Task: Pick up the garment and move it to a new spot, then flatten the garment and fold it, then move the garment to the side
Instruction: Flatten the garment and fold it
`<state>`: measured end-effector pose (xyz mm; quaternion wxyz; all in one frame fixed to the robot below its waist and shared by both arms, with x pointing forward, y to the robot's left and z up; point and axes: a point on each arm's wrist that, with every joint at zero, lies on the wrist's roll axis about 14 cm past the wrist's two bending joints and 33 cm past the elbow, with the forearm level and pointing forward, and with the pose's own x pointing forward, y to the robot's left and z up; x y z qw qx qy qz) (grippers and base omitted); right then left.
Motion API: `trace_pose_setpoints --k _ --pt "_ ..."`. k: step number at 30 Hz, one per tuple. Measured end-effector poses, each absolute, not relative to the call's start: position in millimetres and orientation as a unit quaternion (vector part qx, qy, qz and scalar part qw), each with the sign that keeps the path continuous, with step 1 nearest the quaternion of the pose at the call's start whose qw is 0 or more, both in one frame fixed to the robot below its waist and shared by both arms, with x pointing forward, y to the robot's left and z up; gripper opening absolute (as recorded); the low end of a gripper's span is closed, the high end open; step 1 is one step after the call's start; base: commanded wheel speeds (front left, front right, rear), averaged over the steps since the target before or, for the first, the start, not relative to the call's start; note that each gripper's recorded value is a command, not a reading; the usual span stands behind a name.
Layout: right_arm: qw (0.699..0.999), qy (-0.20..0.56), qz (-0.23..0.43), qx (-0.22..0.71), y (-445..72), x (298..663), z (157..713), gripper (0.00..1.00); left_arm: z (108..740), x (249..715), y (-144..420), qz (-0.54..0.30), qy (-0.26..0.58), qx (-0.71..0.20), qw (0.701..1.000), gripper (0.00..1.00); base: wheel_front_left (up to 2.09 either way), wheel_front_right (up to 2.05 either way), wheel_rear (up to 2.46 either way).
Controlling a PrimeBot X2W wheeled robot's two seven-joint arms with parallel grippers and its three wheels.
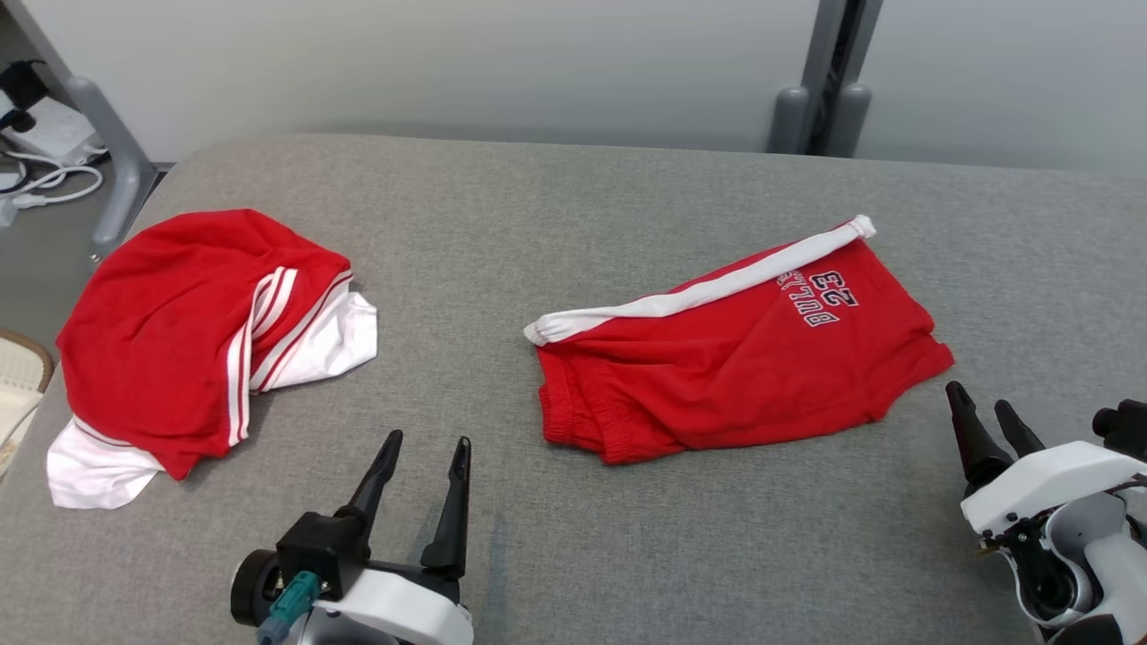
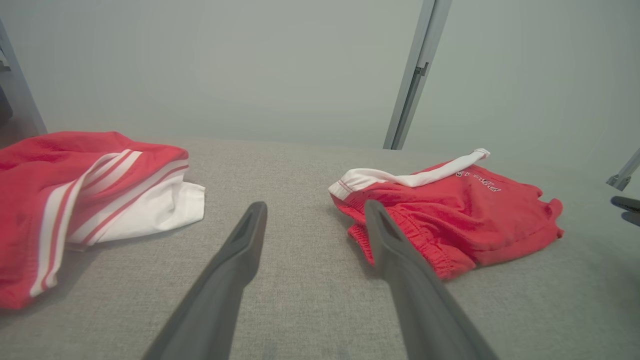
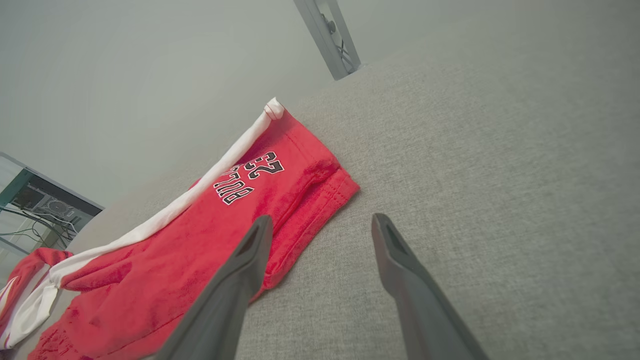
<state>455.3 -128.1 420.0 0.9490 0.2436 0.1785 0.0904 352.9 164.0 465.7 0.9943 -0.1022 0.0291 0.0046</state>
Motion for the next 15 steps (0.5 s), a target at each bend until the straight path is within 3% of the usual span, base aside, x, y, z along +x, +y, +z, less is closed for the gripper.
trace_pose_setpoints --k 7,15 --pt "0.917 0.253 0.087 0.296 -105.1 476.6 391.0 1.00 455.8 346.2 173.7 0.032 0.047 -0.085 0.995 1.00 0.00 0.00 0.00" --pt "0.898 0.284 0.092 0.323 -86.3 499.0 379.8 1.00 452.5 340.3 190.0 0.062 0.055 -0.074 0.994 1.00 0.00 0.00 0.00"
